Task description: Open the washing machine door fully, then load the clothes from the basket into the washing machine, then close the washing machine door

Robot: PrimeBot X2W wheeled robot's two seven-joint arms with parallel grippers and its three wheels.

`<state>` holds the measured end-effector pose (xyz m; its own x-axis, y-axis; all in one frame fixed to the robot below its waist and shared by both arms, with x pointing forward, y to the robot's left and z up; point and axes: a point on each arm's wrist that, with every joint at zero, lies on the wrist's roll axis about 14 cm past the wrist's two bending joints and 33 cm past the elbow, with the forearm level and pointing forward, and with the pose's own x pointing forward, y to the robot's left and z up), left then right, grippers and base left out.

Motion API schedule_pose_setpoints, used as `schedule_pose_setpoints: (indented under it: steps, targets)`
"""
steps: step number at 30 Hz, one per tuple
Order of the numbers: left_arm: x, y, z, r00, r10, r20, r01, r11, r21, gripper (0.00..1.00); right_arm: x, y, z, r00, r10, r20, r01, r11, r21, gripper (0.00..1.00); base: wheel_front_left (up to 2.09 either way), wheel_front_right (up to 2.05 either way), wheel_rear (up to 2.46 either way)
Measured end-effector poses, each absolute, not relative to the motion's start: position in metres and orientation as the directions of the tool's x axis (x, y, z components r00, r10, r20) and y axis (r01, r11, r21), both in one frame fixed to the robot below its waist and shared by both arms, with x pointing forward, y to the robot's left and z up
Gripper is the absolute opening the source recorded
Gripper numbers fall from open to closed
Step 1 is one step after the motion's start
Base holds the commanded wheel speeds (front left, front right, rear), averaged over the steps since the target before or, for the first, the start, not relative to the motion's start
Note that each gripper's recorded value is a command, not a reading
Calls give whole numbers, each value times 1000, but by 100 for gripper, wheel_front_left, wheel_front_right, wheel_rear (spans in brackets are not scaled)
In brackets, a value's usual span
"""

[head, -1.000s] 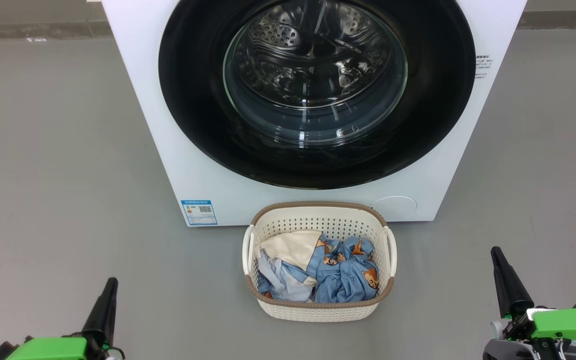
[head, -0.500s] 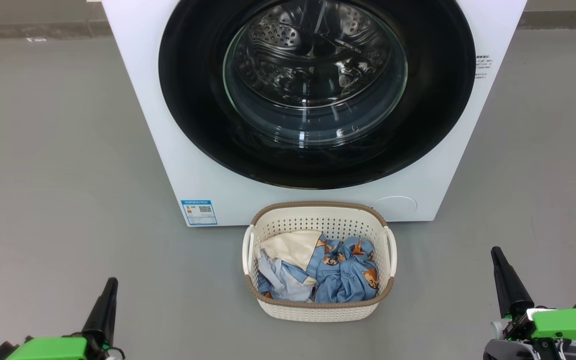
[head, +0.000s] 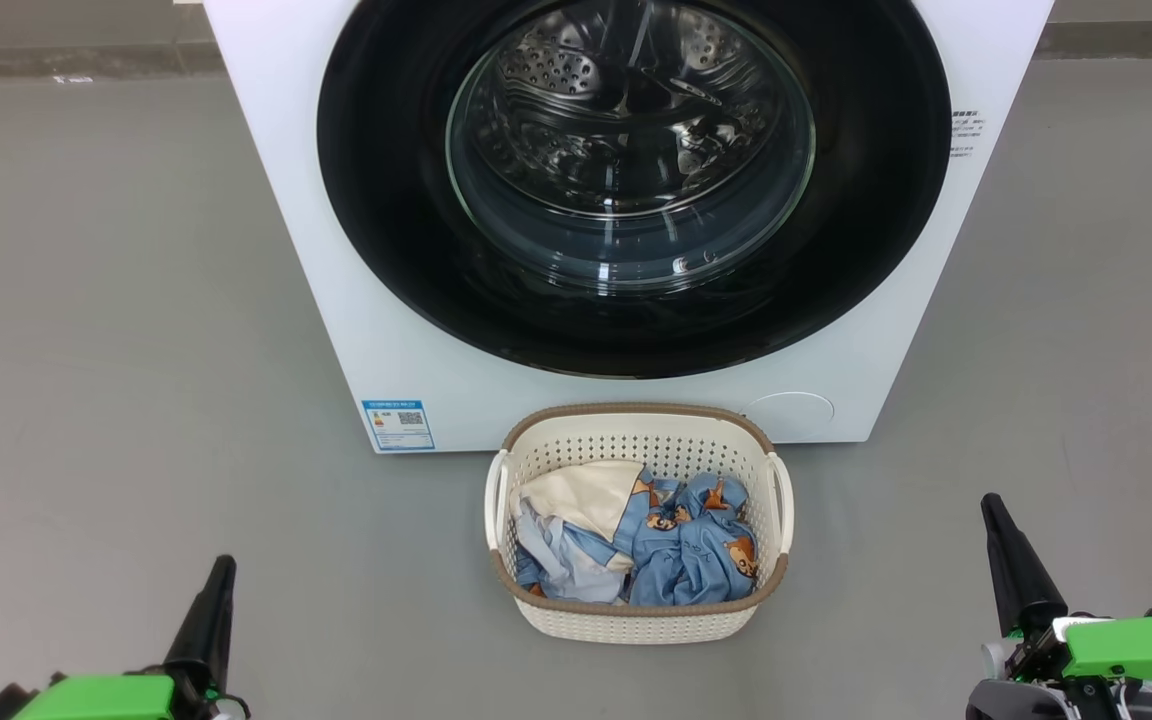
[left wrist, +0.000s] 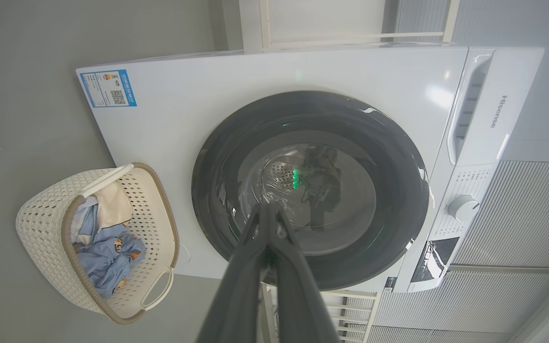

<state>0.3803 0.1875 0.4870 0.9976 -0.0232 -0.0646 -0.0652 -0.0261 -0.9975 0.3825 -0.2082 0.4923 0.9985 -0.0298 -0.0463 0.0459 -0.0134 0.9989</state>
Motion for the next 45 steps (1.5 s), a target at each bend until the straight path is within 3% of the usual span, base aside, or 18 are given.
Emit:
schedule_pose_setpoints:
  steps: [1,7,30,45]
  targets:
    - [380,187,486,997,-23,-68,-69,-27,-997,100,382,-208,491,998,-30,-49,49,-14,999,100,0,0,0]
    - [363,179,452,985,-31,-169,-170,-54,-984,100,368,-205,460,989,-31,-143,142,-34,989,100,0,0,0]
    - [368,182,469,993,0,-119,-119,0,-993,100,375,-197,474,994,-40,-99,98,-19,995,100,0,0,0]
    - [373,183,485,998,4,-69,-69,126,-990,100,384,-191,496,999,-22,-34,37,139,990,100,0,0,0]
